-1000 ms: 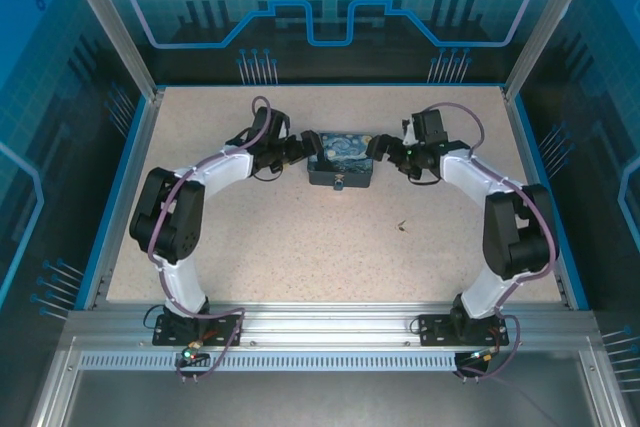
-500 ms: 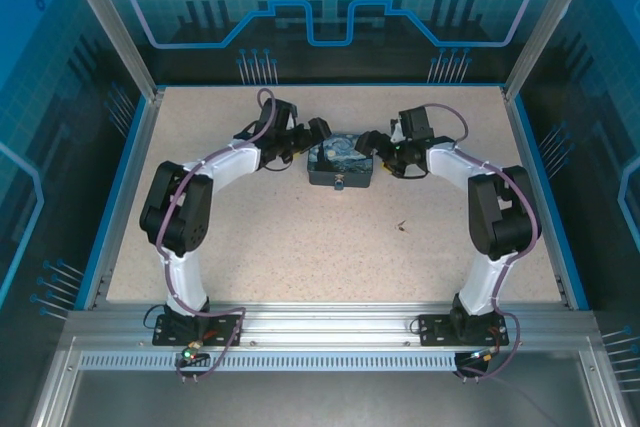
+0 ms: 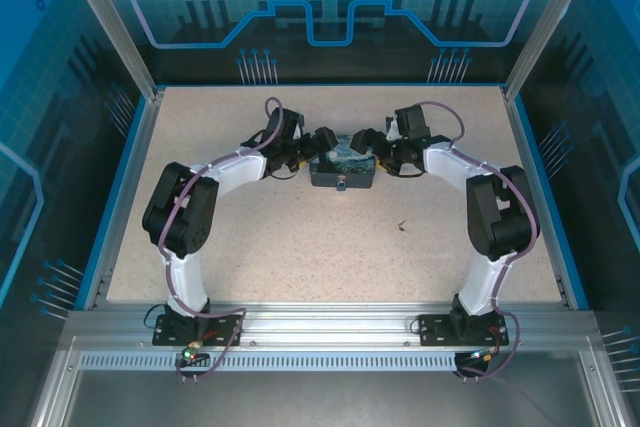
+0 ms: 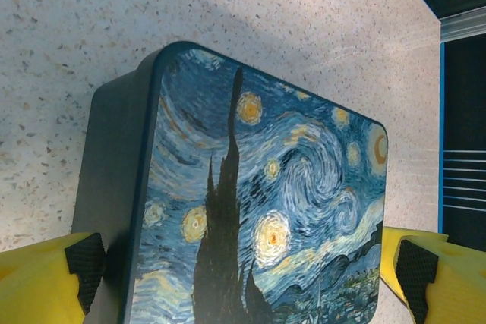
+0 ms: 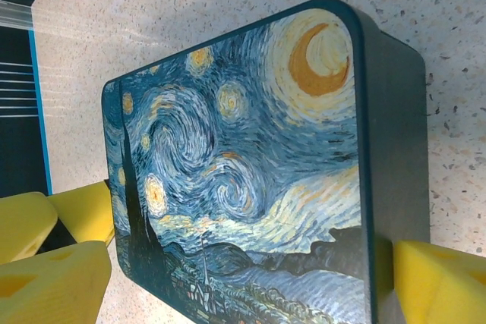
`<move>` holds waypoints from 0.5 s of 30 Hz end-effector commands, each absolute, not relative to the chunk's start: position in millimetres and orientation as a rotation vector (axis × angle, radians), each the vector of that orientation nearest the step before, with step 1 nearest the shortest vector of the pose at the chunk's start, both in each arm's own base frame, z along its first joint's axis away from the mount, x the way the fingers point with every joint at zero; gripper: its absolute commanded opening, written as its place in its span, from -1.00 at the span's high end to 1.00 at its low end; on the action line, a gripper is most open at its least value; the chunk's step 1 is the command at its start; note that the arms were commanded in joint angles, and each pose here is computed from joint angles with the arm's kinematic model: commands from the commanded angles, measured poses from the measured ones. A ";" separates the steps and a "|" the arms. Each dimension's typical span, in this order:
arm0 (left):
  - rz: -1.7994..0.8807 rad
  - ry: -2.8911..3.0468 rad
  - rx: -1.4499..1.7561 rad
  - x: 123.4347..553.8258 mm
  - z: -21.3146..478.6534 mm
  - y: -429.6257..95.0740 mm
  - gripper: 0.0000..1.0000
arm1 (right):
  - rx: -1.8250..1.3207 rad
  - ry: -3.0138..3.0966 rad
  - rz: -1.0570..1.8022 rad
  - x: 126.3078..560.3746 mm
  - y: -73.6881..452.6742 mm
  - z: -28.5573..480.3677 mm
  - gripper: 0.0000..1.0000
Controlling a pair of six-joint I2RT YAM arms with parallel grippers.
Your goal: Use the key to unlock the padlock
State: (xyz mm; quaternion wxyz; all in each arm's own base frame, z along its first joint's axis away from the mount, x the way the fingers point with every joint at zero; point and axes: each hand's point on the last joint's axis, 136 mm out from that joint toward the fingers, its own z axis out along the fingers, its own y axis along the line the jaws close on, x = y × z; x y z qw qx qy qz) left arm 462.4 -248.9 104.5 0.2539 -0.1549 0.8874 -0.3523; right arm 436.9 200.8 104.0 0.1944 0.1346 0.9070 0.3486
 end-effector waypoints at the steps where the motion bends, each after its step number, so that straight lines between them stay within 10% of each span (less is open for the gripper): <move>1: -1.019 2.399 -0.407 445.5 116.6 -262.4 -0.98 | 0.273 2.548 1.054 426.4 226.7 116.1 -0.89; 15: -0.993 2.387 -0.447 423.0 105.7 -251.7 -0.98 | 0.336 2.564 0.987 403.1 222.0 109.2 -0.99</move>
